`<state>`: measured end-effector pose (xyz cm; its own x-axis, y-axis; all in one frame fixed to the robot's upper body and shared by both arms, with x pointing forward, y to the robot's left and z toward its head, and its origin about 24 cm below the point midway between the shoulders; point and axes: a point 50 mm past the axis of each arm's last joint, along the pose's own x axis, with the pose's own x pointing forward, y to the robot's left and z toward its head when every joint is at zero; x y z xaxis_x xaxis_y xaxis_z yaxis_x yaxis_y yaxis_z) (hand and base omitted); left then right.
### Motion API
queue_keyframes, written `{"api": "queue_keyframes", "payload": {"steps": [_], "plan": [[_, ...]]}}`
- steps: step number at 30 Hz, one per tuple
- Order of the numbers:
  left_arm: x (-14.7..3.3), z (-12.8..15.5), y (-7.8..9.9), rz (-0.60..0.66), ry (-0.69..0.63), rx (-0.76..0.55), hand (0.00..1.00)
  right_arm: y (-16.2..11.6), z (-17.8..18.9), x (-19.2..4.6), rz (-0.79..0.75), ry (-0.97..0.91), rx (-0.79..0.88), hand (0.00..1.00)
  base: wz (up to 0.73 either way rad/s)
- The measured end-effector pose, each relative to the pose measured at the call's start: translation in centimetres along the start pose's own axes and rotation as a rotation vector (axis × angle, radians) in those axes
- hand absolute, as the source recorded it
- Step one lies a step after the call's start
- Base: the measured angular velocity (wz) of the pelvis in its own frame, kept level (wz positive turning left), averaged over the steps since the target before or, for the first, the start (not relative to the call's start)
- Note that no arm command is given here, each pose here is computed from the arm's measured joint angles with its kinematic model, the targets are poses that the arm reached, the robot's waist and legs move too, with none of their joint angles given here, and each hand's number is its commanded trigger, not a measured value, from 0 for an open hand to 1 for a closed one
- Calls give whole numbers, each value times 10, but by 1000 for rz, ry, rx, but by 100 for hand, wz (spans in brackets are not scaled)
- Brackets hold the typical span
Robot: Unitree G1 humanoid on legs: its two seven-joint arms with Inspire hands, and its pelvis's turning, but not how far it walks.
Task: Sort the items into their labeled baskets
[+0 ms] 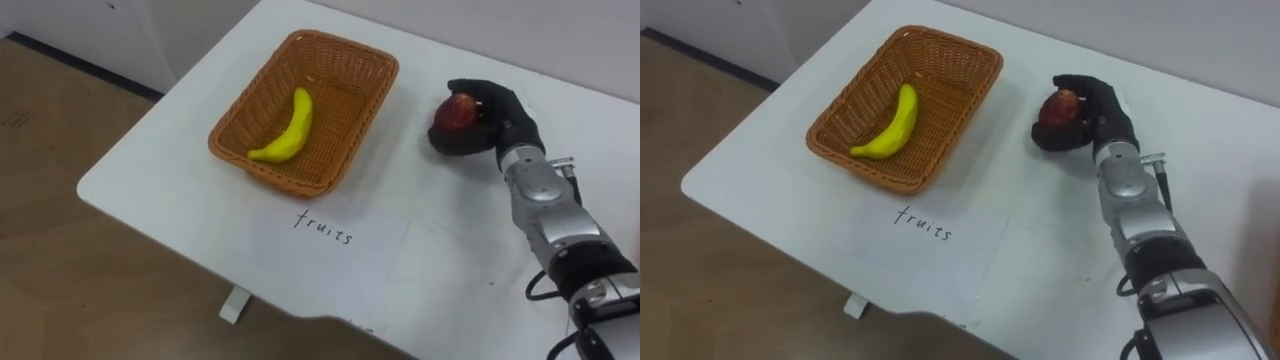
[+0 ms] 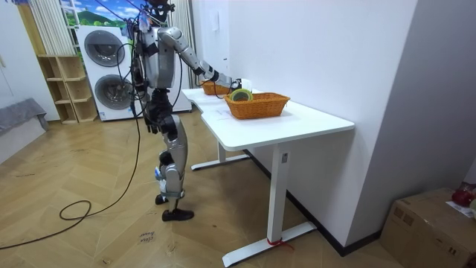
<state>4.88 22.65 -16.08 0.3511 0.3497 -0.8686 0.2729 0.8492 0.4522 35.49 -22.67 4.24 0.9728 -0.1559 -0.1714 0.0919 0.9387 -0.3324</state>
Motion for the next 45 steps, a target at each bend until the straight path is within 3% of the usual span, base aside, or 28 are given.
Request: {"api": "queue_keyframes", "payload": {"steps": [32, 45], "plan": [[0, 3, -3, -29, -11, 16, 0, 6, 3, 0, 18, 12, 72, 100, -1], [0, -6, 3, 10, 21, -9, 0, 23, 65, -4, 84, -241, 130, 100, 0]]}}
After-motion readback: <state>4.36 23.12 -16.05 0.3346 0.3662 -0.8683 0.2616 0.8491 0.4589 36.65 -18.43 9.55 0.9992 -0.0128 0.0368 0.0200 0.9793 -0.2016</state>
